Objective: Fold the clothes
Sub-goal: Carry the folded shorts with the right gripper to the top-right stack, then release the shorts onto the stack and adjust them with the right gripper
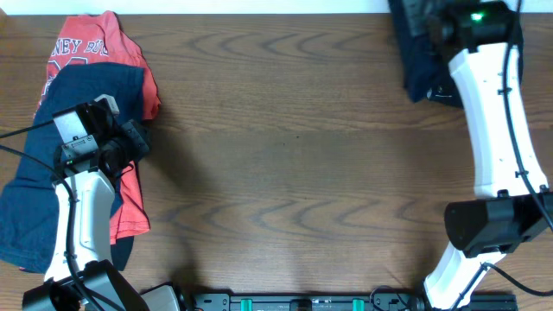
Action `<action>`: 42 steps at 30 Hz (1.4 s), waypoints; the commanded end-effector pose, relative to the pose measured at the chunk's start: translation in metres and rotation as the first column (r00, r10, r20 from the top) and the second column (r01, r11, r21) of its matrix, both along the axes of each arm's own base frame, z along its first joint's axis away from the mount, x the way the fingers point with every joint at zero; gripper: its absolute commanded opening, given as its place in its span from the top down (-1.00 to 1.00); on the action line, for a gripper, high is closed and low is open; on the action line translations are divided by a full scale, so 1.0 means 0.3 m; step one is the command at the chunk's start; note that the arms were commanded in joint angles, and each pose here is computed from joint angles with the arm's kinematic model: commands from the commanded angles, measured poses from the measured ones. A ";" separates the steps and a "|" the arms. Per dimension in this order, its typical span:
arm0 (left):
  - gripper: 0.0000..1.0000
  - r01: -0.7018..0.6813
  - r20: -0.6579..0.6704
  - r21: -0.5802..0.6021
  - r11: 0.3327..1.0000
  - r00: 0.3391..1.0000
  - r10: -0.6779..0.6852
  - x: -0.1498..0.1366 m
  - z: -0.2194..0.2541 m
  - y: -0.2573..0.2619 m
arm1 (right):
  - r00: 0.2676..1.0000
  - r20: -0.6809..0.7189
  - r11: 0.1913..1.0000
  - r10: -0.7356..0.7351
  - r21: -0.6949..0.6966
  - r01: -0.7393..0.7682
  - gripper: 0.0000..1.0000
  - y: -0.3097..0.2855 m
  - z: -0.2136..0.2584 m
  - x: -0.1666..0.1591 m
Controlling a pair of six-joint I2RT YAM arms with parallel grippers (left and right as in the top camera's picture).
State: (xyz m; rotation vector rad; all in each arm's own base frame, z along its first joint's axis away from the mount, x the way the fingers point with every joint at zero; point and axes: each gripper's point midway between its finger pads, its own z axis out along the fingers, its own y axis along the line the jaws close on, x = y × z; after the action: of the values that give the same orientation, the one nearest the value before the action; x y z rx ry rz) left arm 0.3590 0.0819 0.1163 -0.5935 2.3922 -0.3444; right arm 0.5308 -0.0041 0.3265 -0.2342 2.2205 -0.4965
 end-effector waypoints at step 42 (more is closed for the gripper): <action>0.28 -0.004 0.059 0.039 0.999 0.998 0.001 0.039 0.022 0.025 | 0.907 0.166 0.872 -0.386 -0.255 0.418 0.99 -1.123 -0.113 0.059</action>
State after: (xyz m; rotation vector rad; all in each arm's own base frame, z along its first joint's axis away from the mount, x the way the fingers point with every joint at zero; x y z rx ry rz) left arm 0.3717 0.0869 0.1271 -0.5606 2.3276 -0.3267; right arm 0.5532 -0.3317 0.2703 0.1150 2.1337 -1.0416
